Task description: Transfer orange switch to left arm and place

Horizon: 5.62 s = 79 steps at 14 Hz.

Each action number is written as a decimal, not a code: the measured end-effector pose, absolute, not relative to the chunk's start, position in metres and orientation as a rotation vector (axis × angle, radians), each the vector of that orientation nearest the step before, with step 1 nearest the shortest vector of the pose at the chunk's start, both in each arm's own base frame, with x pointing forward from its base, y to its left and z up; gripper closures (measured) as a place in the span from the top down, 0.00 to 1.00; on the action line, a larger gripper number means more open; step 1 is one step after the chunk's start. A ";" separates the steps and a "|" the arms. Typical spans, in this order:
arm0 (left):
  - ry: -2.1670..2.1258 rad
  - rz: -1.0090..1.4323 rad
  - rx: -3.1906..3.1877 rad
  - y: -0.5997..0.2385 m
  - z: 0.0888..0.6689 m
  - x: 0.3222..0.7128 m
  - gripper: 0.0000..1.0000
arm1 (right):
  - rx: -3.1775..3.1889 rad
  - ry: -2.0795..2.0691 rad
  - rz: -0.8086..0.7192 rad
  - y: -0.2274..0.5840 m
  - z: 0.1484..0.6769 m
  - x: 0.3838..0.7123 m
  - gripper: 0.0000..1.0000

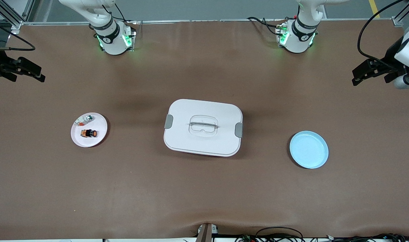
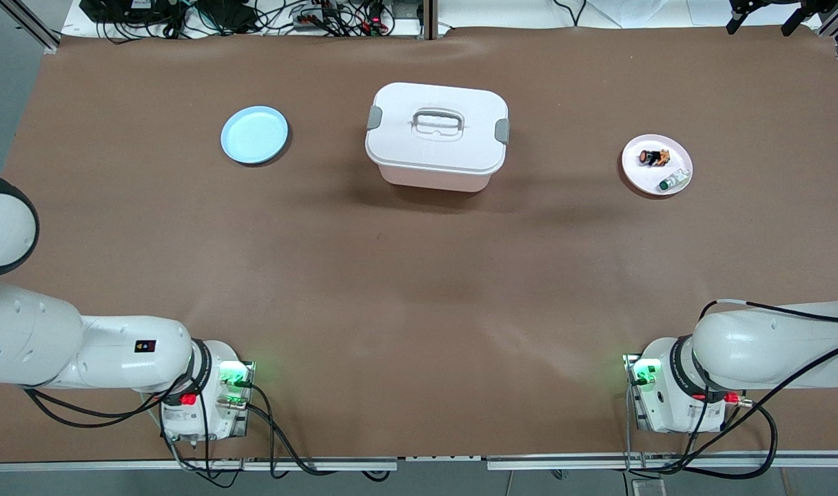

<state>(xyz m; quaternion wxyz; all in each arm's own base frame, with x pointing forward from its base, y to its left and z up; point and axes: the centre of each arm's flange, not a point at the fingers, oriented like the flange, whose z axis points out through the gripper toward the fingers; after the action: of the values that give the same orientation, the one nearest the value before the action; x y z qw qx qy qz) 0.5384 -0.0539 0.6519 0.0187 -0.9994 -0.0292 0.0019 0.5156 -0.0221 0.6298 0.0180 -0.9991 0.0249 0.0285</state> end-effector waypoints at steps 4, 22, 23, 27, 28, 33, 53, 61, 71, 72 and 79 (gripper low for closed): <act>-0.086 0.006 -3.103 -0.055 0.652 0.538 1.00 | -3.103 0.077 0.088 -0.022 0.630 0.516 1.00; -0.091 0.021 -3.103 -0.054 0.647 0.542 1.00 | -3.104 0.078 0.065 -0.022 0.632 0.517 1.00; -0.090 0.025 -3.103 -0.054 0.646 0.543 1.00 | -3.104 0.078 0.063 -0.022 0.632 0.517 1.00; -0.092 0.040 -3.102 -0.053 0.641 0.546 1.00 | -3.105 0.077 0.058 -0.022 0.634 0.517 1.00; -0.093 0.045 -3.102 -0.053 0.639 0.547 1.00 | -3.105 0.077 0.058 -0.022 0.634 0.517 1.00; -0.092 0.070 -3.101 -0.053 0.630 0.552 1.00 | -3.100 0.096 0.128 -0.029 0.613 0.527 1.00; -0.091 0.106 -3.100 -0.053 0.617 0.558 1.00 | -3.078 0.123 0.242 -0.075 0.430 0.603 1.00; -0.079 0.125 -3.101 -0.052 0.603 0.568 1.00 | -3.082 0.086 0.196 -0.089 0.329 0.602 1.00; -0.063 0.120 -3.105 -0.052 0.594 0.575 1.00 | -3.073 0.085 0.252 -0.086 0.242 0.603 1.00; -0.063 0.121 -3.105 -0.052 0.593 0.575 1.00 | -3.073 0.084 0.251 -0.086 0.234 0.602 1.00; -0.060 0.124 -3.105 -0.052 0.592 0.576 1.00 | -3.072 0.052 0.252 -0.076 0.197 0.586 1.00</act>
<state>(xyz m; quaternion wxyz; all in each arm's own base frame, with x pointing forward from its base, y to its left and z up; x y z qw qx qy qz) 0.5760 -0.0522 0.5921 0.0170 -0.9989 -0.0194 0.0399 0.5858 -0.0763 0.1970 0.0295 -0.9961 0.0167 0.0819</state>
